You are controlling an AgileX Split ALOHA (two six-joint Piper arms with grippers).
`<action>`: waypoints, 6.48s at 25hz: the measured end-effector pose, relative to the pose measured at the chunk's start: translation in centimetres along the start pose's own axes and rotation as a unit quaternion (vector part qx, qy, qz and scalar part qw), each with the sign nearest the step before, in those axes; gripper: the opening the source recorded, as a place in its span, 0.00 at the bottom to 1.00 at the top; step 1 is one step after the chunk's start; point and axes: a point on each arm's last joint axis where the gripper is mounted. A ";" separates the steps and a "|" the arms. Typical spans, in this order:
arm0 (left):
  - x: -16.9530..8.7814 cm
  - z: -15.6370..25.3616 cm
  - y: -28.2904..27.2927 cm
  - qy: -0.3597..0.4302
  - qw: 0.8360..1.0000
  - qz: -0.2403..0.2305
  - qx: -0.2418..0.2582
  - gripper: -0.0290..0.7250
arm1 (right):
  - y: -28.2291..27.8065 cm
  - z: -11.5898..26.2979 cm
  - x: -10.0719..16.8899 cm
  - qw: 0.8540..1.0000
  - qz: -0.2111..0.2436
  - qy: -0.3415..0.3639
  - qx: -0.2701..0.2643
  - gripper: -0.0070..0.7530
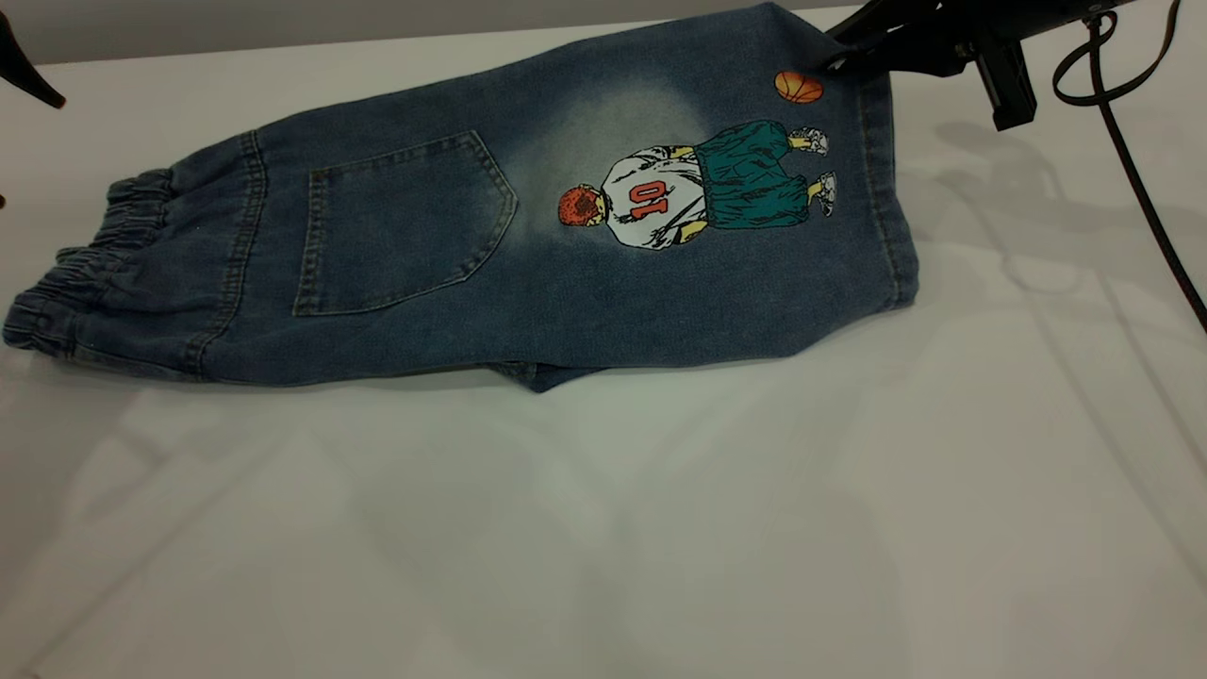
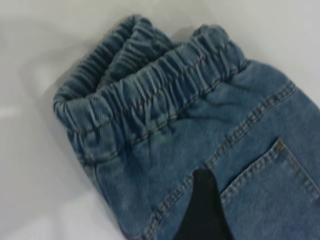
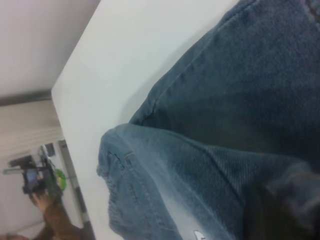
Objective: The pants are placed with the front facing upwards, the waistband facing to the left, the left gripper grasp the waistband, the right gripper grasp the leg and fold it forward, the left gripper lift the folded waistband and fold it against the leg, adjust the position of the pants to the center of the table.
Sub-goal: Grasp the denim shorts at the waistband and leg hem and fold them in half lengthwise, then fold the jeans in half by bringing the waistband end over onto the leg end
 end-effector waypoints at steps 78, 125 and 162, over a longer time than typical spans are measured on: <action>9.6 -8.9 9.1 0.063 0.962 0.014 0.264 0.70 | 0.8 2.6 3.5 0.979 -0.149 -0.118 0.080 0.75; 5.0 -7.0 9.3 0.090 0.960 0.097 0.247 0.24 | 7.9 8.1 5.8 0.979 -0.036 -0.178 0.095 0.74; -8.2 0.2 -1.3 0.311 0.885 0.257 0.235 0.24 | 17.9 14.3 5.0 0.967 -0.041 -0.167 0.190 0.70</action>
Point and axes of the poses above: a point on each arm's last joint axis where the gripper is mounted, y pointing out along that axis toward the gripper, x along the wrist's bending axis when the last joint is at zero, z = x × y, and after that the axes turned 6 degrees about -y, right-handed
